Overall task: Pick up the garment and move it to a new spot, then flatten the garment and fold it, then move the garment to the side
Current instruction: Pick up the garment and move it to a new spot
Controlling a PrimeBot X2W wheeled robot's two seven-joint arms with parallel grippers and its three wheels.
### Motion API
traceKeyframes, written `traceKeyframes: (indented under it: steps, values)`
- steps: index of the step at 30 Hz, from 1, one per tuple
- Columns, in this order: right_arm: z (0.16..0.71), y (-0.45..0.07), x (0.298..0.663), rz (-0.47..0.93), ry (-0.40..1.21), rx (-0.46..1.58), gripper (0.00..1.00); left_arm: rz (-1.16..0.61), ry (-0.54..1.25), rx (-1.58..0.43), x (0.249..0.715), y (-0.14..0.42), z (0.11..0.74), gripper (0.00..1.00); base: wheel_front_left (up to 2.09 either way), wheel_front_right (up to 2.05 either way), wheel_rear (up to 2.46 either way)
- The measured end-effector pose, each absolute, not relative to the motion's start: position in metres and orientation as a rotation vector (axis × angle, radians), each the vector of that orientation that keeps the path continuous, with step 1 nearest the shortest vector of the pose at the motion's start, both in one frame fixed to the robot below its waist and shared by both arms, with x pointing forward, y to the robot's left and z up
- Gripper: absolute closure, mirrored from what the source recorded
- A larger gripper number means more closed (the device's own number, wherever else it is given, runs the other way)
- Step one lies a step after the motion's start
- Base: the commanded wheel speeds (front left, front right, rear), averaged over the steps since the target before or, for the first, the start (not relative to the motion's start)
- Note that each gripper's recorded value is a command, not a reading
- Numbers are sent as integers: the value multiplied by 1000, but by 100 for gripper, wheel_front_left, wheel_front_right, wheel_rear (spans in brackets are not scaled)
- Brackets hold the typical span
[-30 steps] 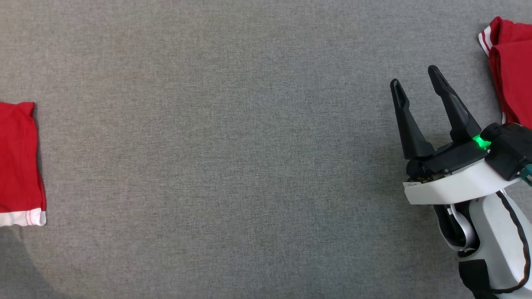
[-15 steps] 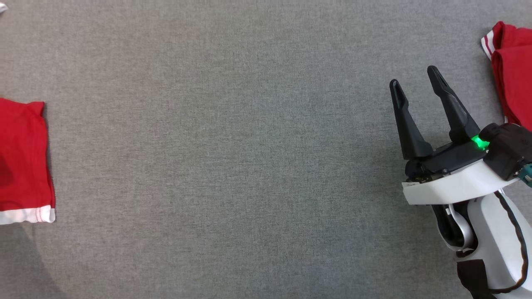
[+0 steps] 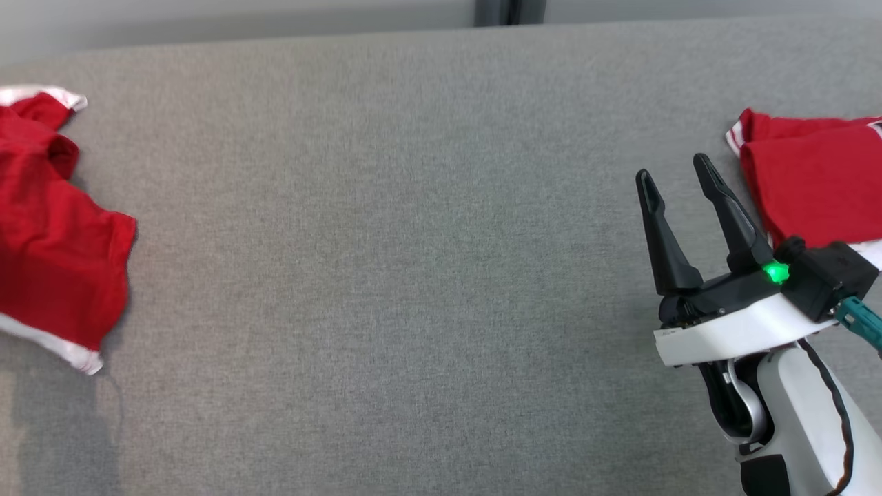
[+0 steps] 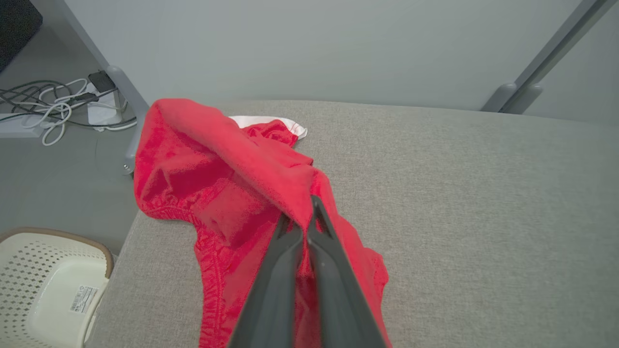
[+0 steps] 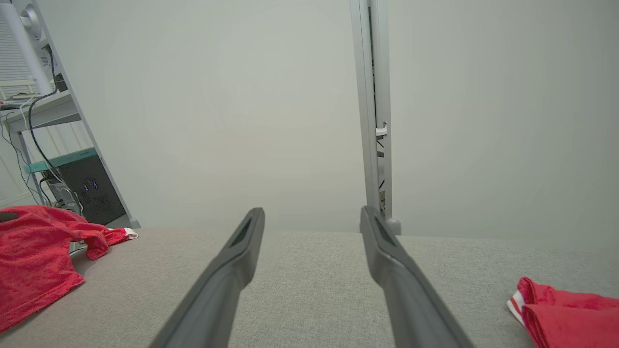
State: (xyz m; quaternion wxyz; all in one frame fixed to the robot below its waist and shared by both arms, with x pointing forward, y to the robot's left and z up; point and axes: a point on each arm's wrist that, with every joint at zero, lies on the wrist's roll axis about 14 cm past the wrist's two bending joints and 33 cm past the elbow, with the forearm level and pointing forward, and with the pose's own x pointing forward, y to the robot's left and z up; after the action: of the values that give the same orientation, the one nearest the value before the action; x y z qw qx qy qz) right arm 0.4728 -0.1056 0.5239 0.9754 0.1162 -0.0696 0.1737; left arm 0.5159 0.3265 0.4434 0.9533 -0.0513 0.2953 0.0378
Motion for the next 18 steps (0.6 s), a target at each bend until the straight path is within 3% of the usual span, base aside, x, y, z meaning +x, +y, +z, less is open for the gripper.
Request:
traceKeyframes:
  steps: [5,18]
  values:
    - [545,-116,456,319,-183,236,0,-22,522,-30,517,302,487,100,0,0,0]
    - [582,-148,416,227,-276,230,0,-390,219,75,505,170,611,100,0,0,0]
